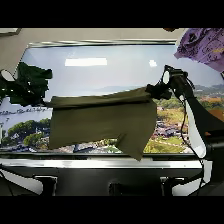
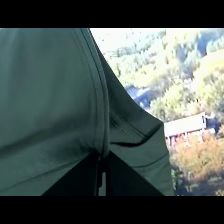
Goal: Fold the clothes and pants, and hang the long-sleeved shirts on hangers.
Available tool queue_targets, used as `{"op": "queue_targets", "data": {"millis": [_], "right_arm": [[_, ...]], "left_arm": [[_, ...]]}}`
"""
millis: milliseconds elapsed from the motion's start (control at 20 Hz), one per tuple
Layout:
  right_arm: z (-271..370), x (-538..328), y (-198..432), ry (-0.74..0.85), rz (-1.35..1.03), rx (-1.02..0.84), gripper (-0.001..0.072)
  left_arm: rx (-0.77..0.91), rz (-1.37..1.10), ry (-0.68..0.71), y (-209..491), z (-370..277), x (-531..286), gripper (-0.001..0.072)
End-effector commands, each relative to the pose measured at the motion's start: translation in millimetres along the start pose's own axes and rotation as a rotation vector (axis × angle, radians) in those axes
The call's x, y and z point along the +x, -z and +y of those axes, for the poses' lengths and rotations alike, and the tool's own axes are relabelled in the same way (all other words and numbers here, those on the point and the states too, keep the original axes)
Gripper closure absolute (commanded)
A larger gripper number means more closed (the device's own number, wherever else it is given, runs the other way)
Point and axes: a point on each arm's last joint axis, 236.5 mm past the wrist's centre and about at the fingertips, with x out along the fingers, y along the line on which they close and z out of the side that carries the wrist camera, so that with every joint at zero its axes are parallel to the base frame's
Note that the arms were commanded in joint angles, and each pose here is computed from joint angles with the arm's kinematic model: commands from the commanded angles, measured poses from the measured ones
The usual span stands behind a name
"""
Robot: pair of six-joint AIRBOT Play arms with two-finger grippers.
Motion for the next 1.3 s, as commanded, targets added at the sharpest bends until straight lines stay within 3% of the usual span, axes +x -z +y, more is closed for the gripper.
{"op": "queue_targets", "data": {"millis": [0, 450, 550, 600, 650, 700, 750, 800, 900, 1000, 1100, 1250], "right_arm": [[3, -4, -3, -0.005, -0.007, 0.018, 0.0683], [-18, 21, 41, 0.089, 0.191, -0.001, 0.0682], [-15, 23, 40, 0.077, 0.185, 0.002, 0.0676], [-12, 23, 37, 0.064, 0.172, 0.004, 0.0616], [-8, 20, 36, 0.047, 0.166, 0.009, 0.0518], [-2, 15, 32, 0.017, 0.152, 0.019, 0.0435], [7, 4, 26, -0.023, 0.123, 0.013, 0.0386], [14, -12, 16, -0.058, 0.075, -0.02, 0.0383], [19, -60, -1, -0.098, -0.034, -0.122, 0.0273], [-2, -108, -4, -0.097, -0.071, -0.173, 0.0213], [-42, -142, 1, -0.098, -0.059, -0.166, 0.0213], [-61, -149, 59, -0.339, 0.09, -0.07, 0.0213]], "left_arm": [[0.013, -0.028, 0.002, -5, 5, -15, 0.0691], [0.007, 0.086, -0.003, 23, 4, 27, 0.0691], [0.006, 0.066, 0.0, 18, 4, 27, 0.0661], [0.006, 0.057, 0.0, 16, 4, 27, 0.0518], [0.006, 0.051, 0.0, 15, 4, 27, 0.0292], [0.005, 0.041, 0.002, 13, 3, 23, 0.013], [0.001, 0.022, 0.023, 9, 0, 17, 0.0097], [-0.007, -0.006, 0.048, 4, -3, 5, 0.0096], [-0.032, -0.063, 0.089, -1, -1, -23, 0.0097], [-0.084, -0.117, 0.147, 4, 8, -56, 0.0097], [-0.166, -0.173, 0.21, 18, 25, -81, 0.0098], [-0.298, -0.215, 0.326, 54, 41, -87, 0.0098]]}}
